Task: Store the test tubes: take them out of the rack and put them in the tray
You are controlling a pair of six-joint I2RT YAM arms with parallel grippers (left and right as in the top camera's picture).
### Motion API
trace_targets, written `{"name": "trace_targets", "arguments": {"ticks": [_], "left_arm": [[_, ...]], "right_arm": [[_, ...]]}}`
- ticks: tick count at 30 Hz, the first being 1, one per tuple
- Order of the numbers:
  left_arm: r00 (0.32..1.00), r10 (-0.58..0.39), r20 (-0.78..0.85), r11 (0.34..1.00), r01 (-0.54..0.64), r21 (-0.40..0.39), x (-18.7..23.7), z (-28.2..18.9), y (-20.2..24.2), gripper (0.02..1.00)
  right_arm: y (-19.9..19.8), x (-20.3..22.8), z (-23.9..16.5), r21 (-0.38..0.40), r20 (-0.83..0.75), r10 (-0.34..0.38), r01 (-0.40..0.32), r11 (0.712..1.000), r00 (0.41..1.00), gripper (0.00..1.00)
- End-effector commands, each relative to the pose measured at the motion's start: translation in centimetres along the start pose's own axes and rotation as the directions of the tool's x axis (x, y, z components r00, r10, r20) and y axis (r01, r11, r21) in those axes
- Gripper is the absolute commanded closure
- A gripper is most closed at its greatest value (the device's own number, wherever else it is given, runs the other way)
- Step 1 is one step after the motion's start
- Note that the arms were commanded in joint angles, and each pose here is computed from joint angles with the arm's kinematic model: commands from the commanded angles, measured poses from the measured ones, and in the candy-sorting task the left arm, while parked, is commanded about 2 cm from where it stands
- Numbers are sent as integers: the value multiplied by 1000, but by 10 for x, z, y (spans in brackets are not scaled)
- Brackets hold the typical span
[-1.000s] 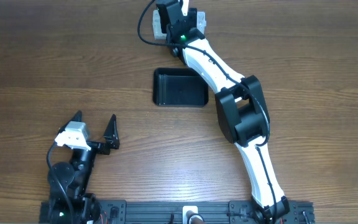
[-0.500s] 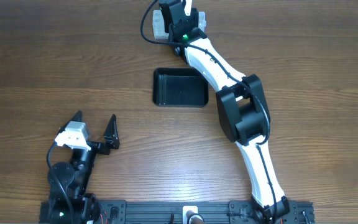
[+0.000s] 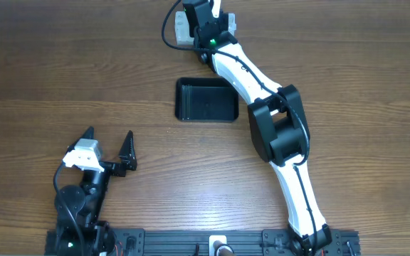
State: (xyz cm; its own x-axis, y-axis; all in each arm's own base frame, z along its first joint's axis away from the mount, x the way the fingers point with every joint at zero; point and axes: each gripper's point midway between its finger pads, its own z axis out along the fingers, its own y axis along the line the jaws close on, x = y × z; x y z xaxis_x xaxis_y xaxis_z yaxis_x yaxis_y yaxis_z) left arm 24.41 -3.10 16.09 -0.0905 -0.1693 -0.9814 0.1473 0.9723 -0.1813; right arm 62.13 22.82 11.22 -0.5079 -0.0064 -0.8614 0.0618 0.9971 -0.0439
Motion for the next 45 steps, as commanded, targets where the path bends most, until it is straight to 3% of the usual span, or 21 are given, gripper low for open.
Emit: {"name": "trace_targets", "arguments": {"ticks": [1,11,17,26,30,33,37,41,45], "left_arm": [[1000,11,0,1000,-11,8,1,0,-1,18],[1000,11,0,1000,-11,8,1,0,-1,18],[1000,11,0,1000,-11,8,1,0,-1,20],[1000,11,0,1000,-11,8,1,0,-1,20],[1000,11,0,1000,-11,8,1,0,-1,18],[1000,11,0,1000,-11,8,1,0,-1,20],[1000,11,0,1000,-11,8,1,0,-1,18],[1000,11,0,1000,-11,8,1,0,-1,18],[1000,11,0,1000,-11,8,1,0,-1,18]], "right_arm": [[-5,-6,4,25,20,7,-8,1000,1000,803],[-2,-13,0,23,42,-21,20,1000,999,842],[-3,-46,-22,24,98,-19,17,1000,995,842],[-15,-157,-126,-48,279,78,-67,997,957,847],[-21,-184,-179,-84,300,113,-91,992,947,851],[-24,-169,-206,-91,207,133,-116,989,969,853],[-25,-104,-218,-70,-60,128,-132,989,990,879],[-15,-27,-214,-99,-354,88,-131,986,931,906],[0,26,-199,-118,-508,65,-144,982,859,915]]}}
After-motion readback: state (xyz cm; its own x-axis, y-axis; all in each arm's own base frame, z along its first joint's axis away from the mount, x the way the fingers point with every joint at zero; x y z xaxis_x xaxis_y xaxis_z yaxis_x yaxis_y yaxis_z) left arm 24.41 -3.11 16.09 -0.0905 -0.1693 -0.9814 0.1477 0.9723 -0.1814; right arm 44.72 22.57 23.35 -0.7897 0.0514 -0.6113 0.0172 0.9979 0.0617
